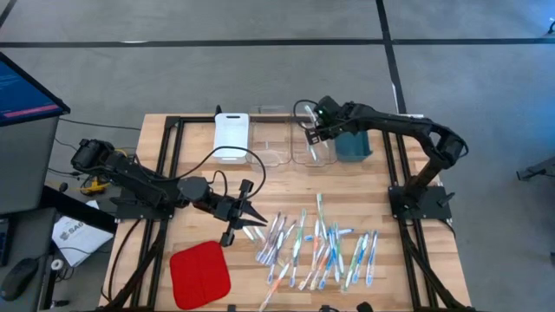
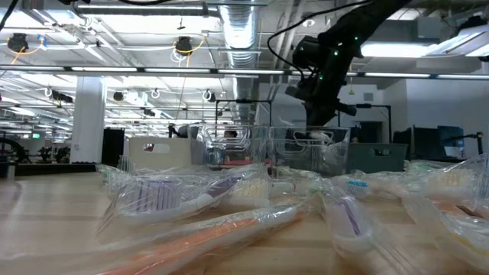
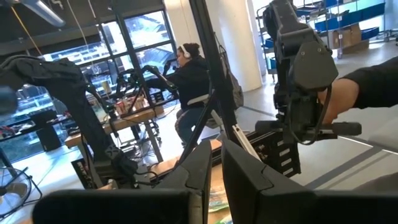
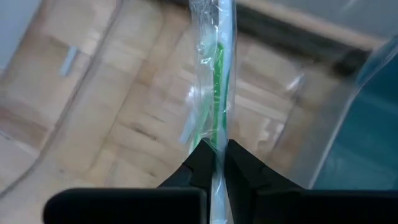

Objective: Pick & Place Toothbrushes
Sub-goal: Put the green tooth brush into the right transparent bin, then put the blue toothbrush into the blue bin

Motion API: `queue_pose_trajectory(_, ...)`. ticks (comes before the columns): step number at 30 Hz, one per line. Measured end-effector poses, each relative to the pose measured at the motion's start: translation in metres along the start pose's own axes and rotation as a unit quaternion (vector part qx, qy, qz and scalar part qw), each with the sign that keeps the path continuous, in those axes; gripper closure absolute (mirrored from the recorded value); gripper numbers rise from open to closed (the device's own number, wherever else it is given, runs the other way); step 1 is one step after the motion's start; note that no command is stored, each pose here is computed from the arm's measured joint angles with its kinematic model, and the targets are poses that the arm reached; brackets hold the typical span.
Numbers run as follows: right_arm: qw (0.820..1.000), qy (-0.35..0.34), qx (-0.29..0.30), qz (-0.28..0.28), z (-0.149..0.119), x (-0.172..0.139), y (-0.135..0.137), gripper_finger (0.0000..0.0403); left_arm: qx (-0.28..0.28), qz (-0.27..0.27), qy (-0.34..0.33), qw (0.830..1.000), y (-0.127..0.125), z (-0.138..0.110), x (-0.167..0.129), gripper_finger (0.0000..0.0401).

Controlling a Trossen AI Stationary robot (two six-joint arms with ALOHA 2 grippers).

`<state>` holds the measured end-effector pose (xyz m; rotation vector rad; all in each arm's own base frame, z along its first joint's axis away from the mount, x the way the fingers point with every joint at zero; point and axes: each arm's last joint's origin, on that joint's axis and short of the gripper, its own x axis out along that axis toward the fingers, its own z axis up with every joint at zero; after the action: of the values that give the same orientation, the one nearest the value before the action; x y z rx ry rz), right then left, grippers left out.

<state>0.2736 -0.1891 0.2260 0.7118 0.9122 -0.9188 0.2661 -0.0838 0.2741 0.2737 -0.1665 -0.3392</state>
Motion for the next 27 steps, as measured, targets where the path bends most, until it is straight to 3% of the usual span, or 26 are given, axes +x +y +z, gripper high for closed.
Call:
queue_pose_trajectory(8, 1.000, 0.006, 0.014, 0.001, -0.0025, 0.0022, -0.0014, 0.0374, 0.000, 0.000, 0.000, 1.000, 0.0000, -0.0001, 0.0001, 0.0368)
queue_pose_trajectory(27, 1.000, -0.014, 0.000, 0.022, -0.0003, 0.0015, 0.0056, 0.0250, 0.000, 0.000, 0.000, 1.000, 0.0000, -0.0001, 0.0000, 0.0368)
